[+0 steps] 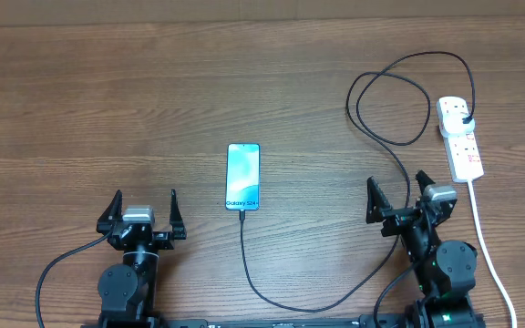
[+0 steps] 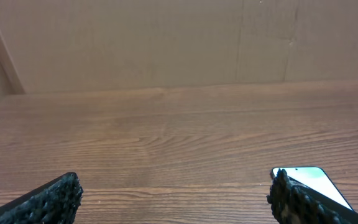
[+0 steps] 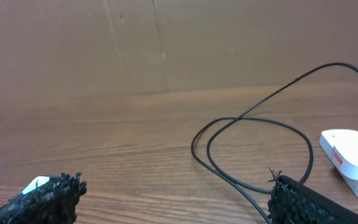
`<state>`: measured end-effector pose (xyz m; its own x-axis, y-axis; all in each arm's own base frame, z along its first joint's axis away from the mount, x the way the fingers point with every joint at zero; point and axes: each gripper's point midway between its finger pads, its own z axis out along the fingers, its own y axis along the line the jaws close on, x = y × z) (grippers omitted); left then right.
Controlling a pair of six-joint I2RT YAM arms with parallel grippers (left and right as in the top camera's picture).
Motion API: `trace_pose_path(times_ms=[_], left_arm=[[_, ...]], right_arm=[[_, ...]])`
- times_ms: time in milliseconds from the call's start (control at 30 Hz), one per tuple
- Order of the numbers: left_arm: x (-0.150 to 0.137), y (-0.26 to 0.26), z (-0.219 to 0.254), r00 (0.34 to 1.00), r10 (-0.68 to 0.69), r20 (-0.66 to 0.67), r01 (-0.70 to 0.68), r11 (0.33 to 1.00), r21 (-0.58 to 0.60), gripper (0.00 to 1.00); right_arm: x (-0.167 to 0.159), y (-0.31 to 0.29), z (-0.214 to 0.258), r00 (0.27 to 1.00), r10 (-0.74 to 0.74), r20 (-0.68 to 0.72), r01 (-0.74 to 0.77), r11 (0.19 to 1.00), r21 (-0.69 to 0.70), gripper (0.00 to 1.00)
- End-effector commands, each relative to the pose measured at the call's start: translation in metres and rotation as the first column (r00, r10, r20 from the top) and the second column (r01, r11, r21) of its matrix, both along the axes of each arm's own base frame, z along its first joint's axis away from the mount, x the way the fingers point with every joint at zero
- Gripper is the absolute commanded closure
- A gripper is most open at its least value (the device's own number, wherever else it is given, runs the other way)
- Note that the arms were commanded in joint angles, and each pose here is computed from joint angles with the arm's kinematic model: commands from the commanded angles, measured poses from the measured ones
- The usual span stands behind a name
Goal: Plug charger to phone and switch on socket
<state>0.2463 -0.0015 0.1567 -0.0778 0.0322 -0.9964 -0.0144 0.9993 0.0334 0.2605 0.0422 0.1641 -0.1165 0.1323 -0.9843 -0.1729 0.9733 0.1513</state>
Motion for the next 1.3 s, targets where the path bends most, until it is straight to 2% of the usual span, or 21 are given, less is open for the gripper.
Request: trace_pose_path(times_ms=[0,200,333,500,1267], left_arm=[[0.000,-0.001,0.001,1.000,-0.002,0.007,0.002,1.000,-0.013,0.00],[0.000,-0.001,0.001,1.000,-0.002,0.007,0.002,1.000,-0.013,0.00],[0.000,-0.001,0.001,1.000,-0.002,0.007,0.002,1.000,-0.013,0.00],[0.000,-0.001,0.001,1.000,-0.002,0.007,0.002,1.000,-0.013,0.00],[0.000,-0.001,0.001,1.000,-0.002,0.007,0.002,1.000,-0.013,0.00]], right_arm=[[-0.002,0.001,-0.007,1.000,0.000,0.002,0.000,1.000,0.002,0.00],[-0.006,0.001,0.000,0.999,0.002,0.032,-0.002,1.000,0.005,0.00],[-0.013,0.000,-0.016,1.000,0.002,-0.029,-0.002,1.000,-0.002,0.00],[-0.017,-0.002,0.008,0.997,-0.005,0.074,0.004,1.000,0.010,0.00],[-0.017,-0.002,0.006,0.998,-0.006,0.069,0.005,1.000,0.009,0.00]])
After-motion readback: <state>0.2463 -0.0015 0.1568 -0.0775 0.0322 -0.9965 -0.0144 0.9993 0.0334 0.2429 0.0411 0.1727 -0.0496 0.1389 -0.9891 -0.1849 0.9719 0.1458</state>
